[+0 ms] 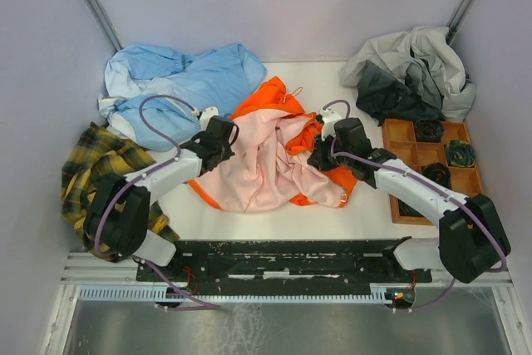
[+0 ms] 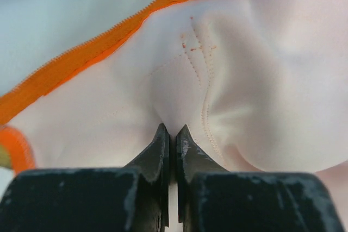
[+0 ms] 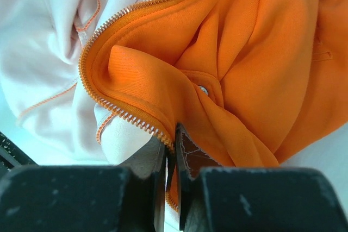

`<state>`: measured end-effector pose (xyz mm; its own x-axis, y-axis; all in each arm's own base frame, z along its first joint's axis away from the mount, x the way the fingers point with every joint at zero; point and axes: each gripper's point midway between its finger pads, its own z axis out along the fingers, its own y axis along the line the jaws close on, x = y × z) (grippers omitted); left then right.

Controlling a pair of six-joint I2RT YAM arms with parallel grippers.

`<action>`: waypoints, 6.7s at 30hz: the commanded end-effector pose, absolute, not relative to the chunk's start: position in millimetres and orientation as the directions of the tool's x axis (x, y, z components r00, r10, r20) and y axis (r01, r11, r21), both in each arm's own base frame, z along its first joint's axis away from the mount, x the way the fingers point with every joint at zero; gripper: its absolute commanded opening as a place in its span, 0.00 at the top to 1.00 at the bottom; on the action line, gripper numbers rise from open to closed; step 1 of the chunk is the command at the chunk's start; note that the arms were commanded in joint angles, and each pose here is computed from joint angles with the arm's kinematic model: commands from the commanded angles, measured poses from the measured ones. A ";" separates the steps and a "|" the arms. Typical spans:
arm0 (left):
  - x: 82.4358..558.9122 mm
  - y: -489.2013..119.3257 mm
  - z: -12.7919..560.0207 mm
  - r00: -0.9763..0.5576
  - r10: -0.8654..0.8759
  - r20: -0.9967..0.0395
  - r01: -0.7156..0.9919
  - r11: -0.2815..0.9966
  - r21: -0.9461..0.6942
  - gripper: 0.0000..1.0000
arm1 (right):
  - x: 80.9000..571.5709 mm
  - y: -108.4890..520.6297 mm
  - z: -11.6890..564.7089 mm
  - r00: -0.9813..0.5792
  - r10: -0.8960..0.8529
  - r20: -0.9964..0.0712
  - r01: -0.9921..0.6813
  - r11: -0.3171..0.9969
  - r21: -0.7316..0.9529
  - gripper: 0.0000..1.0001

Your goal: Zip up the jacket

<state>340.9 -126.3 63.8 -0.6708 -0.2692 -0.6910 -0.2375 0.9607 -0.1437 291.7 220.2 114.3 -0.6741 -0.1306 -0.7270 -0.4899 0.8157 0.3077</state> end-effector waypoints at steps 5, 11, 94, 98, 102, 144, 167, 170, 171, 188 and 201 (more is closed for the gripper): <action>386.6 -98.1 184.8 -0.443 -0.160 -0.882 -0.364 0.931 0.015 0.97 | 294.7 187.0 133.5 -0.657 -0.090 -0.748 -0.364 0.908 0.210 0.87; 403.9 -83.6 263.9 -0.318 -0.106 -0.942 -0.431 0.901 0.044 0.97 | 307.1 146.7 168.0 -0.599 -0.100 -0.794 -0.229 0.972 0.050 0.89; 291.1 -151.1 130.8 -0.575 -0.529 -0.624 -0.002 0.764 -0.645 0.21 | 272.8 221.5 138.8 -0.605 -0.036 -0.796 -0.498 0.796 0.343 0.27; 286.0 -168.0 128.7 -0.617 -0.532 -0.580 0.064 0.701 -0.710 0.28 | 274.5 214.2 134.7 -0.595 -0.041 -0.803 -0.480 0.820 0.313 0.25; 281.7 -175.5 132.0 -0.637 -0.514 -0.574 0.104 0.681 -0.725 0.44 | 277.6 207.1 134.5 -0.581 -0.017 -0.813 -0.446 0.843 0.301 0.24; 125.5 -300.5 94.4 -0.680 0.211 -0.702 0.565 0.761 -0.318 0.42 | 276.2 191.6 138.3 -0.603 -0.058 -0.796 -0.403 0.883 0.241 0.16; 234.8 -250.7 100.0 -0.684 -0.055 -0.727 0.207 0.941 -0.266 0.20 | 248.8 118.9 115.6 -0.726 -0.110 -0.679 -0.168 0.986 0.020 0.01; 251.5 -253.0 86.6 -0.691 -0.068 -0.720 0.172 0.951 -0.256 0.20 | 249.9 117.9 106.6 -0.739 -0.128 -0.662 -0.170 0.985 0.000 0.01; 257.1 -252.4 81.7 -0.693 -0.072 -0.718 0.160 0.955 -0.251 0.20 | 249.0 122.7 101.3 -0.753 -0.133 -0.644 -0.185 0.983 0.013 0.01; 356.2 -151.3 59.1 -0.629 -0.227 -0.744 -0.209 0.971 -0.119 0.21 | 272.3 248.7 81.1 -0.781 -0.203 -0.591 -0.418 0.872 0.253 0.06; 259.1 -228.9 95.8 -0.652 -0.129 -0.747 0.089 0.966 -0.244 0.24 | 242.6 184.7 91.3 -0.747 -0.308 -0.589 -0.407 0.912 0.040 0.08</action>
<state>283.7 -213.4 89.6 -0.6561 -0.1339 -0.7427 0.0415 0.9762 -0.2127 251.5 204.5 95.0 -0.7587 -0.2716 -0.5922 -0.4092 0.9059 0.1088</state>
